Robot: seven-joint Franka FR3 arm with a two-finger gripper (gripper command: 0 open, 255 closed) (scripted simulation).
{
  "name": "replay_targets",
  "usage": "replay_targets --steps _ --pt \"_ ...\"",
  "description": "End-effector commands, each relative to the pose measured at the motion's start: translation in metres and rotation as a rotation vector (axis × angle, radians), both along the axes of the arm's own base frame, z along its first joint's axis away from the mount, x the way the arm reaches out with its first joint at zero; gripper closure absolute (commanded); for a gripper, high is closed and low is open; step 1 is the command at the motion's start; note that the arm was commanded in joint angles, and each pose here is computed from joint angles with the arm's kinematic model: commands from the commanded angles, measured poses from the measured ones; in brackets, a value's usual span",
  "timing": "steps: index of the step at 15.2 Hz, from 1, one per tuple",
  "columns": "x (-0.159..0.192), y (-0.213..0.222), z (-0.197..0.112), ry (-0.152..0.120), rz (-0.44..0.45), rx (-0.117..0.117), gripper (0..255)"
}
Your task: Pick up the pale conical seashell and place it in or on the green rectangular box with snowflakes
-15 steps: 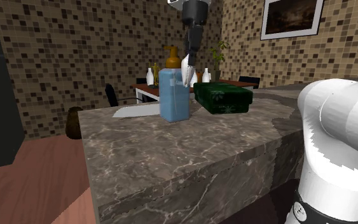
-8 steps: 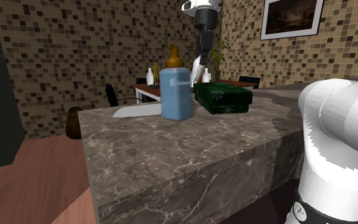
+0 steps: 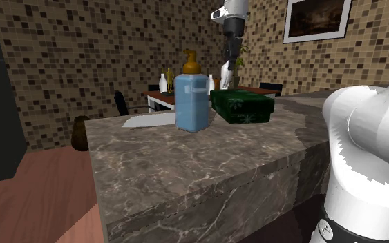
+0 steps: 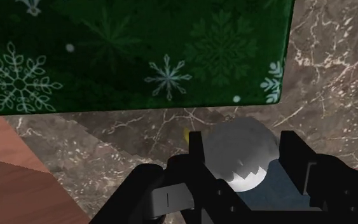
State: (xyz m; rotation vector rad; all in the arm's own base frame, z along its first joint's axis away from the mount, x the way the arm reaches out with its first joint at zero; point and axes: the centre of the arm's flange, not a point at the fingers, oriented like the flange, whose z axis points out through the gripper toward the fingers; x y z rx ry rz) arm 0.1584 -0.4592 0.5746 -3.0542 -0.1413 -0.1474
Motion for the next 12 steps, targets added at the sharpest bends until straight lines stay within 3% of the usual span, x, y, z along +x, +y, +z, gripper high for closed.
replay_targets --steps 1,7,12 --pt "-0.012 -0.025 0.004 0.001 0.002 -0.003 255" --pt "-0.054 -0.096 0.005 0.001 0.002 -0.003 255" --pt "-0.054 -0.096 -0.021 0.001 0.002 -0.003 255"
